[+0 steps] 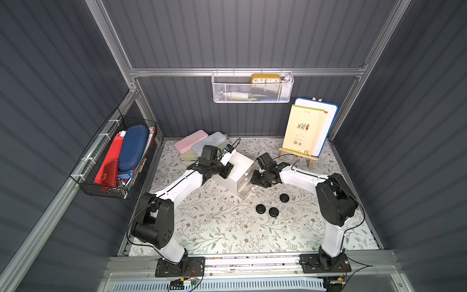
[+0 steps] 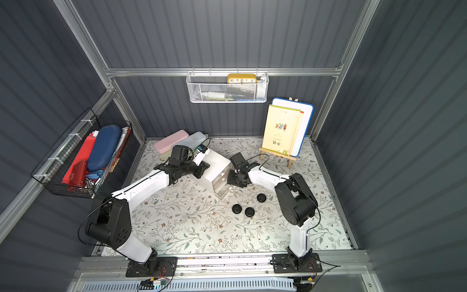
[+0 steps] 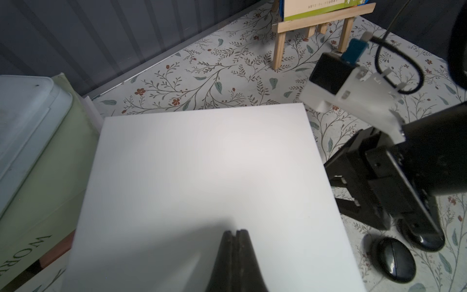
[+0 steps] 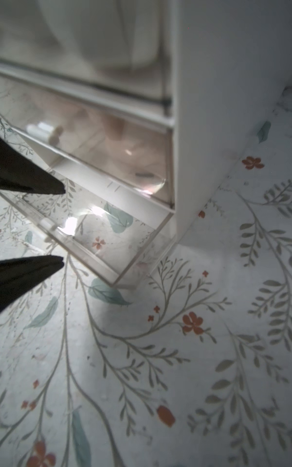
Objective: Put the bluetooth earphones in the drawer according to color
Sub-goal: Open the drawer in the storage box.
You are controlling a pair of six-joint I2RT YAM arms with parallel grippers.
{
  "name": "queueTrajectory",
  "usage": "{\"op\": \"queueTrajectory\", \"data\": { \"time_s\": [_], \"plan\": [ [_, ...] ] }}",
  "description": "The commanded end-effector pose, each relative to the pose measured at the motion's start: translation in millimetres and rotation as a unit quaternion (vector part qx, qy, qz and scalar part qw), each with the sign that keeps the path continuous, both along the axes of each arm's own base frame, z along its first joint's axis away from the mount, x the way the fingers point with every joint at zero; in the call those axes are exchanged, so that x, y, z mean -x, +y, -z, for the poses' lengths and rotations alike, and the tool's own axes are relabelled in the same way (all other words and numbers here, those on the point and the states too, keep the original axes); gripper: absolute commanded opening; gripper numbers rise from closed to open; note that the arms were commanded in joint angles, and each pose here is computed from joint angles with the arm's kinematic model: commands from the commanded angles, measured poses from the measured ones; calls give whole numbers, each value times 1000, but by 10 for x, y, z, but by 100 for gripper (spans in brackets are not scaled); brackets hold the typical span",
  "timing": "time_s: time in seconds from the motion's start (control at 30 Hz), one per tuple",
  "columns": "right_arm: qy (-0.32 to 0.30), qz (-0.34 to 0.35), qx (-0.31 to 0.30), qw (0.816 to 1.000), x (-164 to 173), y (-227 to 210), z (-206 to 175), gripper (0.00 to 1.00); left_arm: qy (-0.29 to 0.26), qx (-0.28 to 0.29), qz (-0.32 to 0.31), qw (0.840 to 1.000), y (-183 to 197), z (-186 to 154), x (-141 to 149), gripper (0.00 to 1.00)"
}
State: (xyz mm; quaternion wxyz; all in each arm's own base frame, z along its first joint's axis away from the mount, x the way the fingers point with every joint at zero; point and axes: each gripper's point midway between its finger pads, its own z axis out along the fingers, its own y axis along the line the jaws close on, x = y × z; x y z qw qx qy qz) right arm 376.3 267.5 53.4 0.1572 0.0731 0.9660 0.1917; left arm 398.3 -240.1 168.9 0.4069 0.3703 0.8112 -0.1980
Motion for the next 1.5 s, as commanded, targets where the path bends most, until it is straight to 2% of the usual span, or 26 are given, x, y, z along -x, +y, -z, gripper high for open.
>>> {"op": "queueTrajectory", "data": {
  "time_s": [0.0, 0.2, 0.5, 1.1, 1.27, 1.47],
  "plan": [
    [31, 9, 33, 999, 77, -109, 115, 44, 6, -6, 2, 1000, 12, 53, 18, 0],
    [43, 6, 45, 998, 103, -132, 220, 44, 8, -6, 1, 1000, 15, 73, 13, 0],
    [55, 1, 104, 993, 202, -413, 241, 43, 5, -5, -2, 1000, 14, 57, -9, 0],
    [67, 2, 93, 993, 373, -487, 256, 42, 8, -7, -2, 1000, 19, 78, -22, 0],
    [50, -6, 73, 996, 331, -409, 186, 46, 7, -6, -2, 1000, 14, 69, -24, 0],
    [-13, -18, 50, 998, 196, -333, -56, 56, 3, -5, 0, 1000, 9, 32, -26, 0]
  ]
}}
